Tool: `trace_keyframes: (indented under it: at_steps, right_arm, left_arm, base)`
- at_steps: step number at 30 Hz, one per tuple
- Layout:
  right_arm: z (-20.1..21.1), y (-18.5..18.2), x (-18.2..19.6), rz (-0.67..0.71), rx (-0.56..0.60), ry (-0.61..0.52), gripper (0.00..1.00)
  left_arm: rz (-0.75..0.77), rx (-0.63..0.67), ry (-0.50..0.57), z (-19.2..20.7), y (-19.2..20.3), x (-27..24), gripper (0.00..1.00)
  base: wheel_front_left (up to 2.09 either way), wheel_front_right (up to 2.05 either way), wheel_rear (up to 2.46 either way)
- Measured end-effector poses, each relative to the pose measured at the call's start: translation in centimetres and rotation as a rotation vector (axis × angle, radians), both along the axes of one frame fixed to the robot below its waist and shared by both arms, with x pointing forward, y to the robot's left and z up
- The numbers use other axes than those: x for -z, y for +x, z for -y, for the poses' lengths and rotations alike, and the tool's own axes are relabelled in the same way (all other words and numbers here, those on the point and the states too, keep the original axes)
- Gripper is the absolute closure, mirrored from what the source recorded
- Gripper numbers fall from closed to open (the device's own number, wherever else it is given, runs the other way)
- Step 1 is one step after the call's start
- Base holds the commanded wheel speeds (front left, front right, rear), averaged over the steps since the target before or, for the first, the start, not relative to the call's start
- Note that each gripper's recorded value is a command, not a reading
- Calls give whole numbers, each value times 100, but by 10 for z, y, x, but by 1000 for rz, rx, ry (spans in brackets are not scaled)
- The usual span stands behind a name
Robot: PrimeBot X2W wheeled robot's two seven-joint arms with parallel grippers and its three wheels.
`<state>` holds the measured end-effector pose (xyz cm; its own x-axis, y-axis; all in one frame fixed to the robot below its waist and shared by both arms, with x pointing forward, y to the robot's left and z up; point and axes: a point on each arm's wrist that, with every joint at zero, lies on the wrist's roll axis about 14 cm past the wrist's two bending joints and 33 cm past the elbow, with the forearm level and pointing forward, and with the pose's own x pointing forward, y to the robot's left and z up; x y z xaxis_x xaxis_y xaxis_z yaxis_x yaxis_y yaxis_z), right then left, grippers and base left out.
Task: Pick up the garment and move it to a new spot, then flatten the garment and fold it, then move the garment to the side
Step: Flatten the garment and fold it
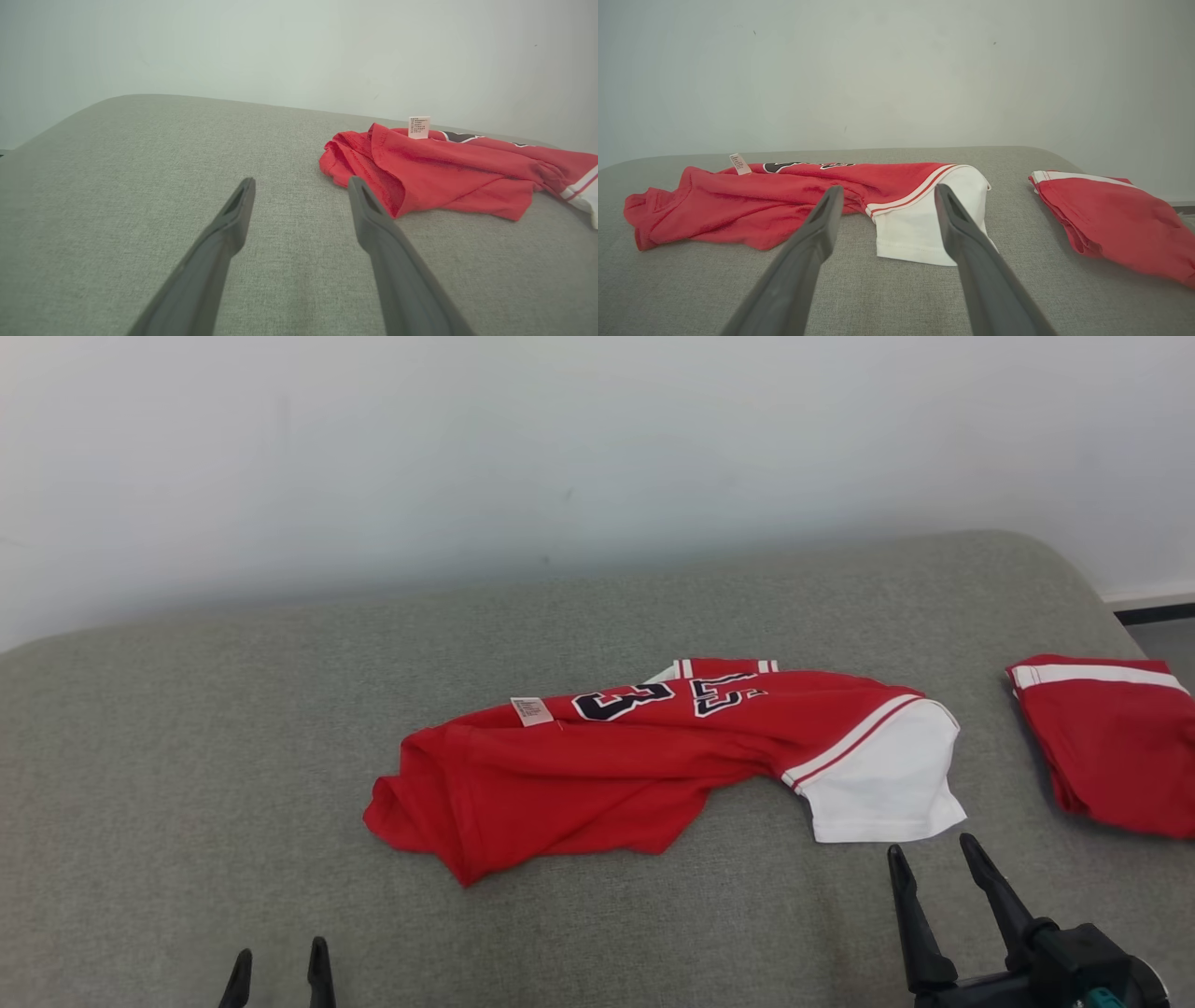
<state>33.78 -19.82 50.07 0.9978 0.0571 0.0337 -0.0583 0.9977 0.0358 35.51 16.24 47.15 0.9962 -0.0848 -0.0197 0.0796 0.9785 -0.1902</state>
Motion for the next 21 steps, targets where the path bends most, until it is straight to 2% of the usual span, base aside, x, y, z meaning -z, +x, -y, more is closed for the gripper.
trace_keyframes:
  at_steps: [6,13,21]
  right_arm:
    - [-4,-1,2,-5,-5,7,0]
    - [-7,-3,7,-23,-10,24,0]
    - [3,-4,12,-38,29,35,0]
  left_arm:
    - [-38,71,8,25,23,12,0]
    - [-56,174,37,63,77,2,0]
    - [-156,205,25,91,133,1,0]
  base:
    - [0,0,0]
    - [0,0,0]
    - [0,0,0]
